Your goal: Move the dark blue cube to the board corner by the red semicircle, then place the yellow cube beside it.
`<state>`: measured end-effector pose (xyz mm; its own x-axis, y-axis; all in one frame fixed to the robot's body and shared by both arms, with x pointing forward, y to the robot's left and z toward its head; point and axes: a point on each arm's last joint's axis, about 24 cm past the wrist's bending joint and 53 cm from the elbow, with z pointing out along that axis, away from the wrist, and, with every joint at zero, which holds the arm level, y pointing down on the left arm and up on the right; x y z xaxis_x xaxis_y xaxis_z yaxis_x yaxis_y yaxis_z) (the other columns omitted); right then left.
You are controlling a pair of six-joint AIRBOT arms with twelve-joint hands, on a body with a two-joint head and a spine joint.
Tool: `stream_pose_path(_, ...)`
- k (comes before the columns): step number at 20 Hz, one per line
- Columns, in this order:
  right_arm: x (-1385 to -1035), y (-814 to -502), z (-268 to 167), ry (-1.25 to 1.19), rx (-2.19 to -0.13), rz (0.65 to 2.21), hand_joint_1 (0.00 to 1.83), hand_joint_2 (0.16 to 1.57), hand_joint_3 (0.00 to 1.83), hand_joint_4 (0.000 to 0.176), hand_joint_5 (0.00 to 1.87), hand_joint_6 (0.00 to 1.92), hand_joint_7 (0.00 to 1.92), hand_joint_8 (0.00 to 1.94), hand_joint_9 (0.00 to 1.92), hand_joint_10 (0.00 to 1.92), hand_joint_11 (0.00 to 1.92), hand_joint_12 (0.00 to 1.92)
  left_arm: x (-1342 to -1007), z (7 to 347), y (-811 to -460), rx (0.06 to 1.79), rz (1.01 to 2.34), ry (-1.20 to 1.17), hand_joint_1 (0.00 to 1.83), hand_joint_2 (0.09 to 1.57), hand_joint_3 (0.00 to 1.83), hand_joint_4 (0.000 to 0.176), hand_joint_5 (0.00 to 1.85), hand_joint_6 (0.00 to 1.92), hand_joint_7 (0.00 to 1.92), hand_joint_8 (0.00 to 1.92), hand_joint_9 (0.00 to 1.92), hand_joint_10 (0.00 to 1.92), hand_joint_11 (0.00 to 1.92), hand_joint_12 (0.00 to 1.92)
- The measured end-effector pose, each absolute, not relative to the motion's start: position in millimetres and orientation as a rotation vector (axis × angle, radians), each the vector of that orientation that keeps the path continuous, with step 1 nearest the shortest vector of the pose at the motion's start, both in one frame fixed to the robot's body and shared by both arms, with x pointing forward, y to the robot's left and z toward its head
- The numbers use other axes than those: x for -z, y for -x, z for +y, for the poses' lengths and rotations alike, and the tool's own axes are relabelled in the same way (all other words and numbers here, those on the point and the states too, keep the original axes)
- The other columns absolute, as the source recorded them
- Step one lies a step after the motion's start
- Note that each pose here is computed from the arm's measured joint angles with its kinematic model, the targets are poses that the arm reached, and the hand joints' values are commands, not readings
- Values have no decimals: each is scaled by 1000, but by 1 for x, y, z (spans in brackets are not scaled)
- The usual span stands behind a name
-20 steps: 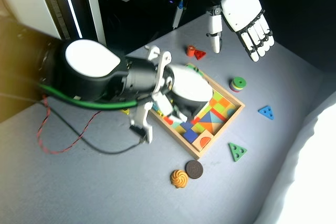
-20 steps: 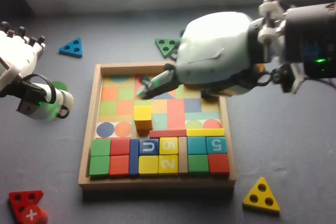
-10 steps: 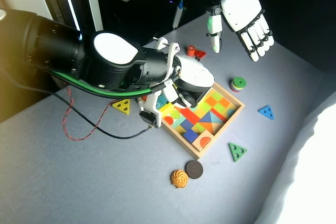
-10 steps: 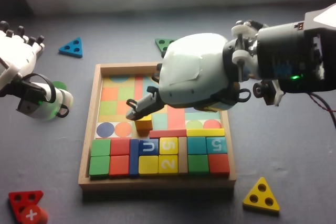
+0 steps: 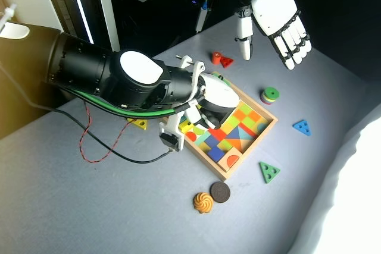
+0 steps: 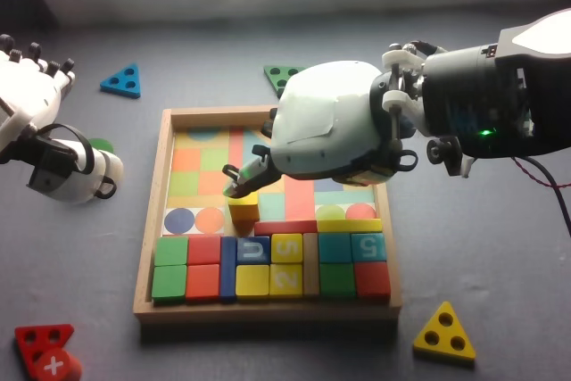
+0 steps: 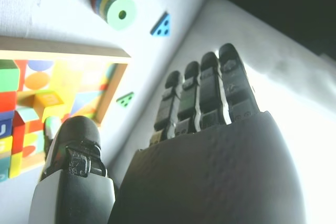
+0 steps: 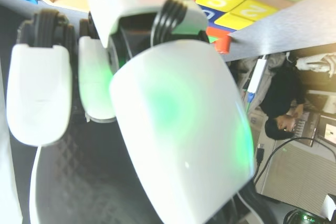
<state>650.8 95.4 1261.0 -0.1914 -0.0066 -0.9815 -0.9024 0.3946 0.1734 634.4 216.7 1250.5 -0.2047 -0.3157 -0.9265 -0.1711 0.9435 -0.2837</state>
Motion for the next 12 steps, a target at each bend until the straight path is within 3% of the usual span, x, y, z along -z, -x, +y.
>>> stream_pose_path(12,-1248,-655,92,822,-1008,1573,1808,952,413,0,451,2,1434,1941,1637,1921,1752,1921,-1251,217,-635,137,1784,362,0,1270,1,0,43,5,35,2,15,1,17,16)
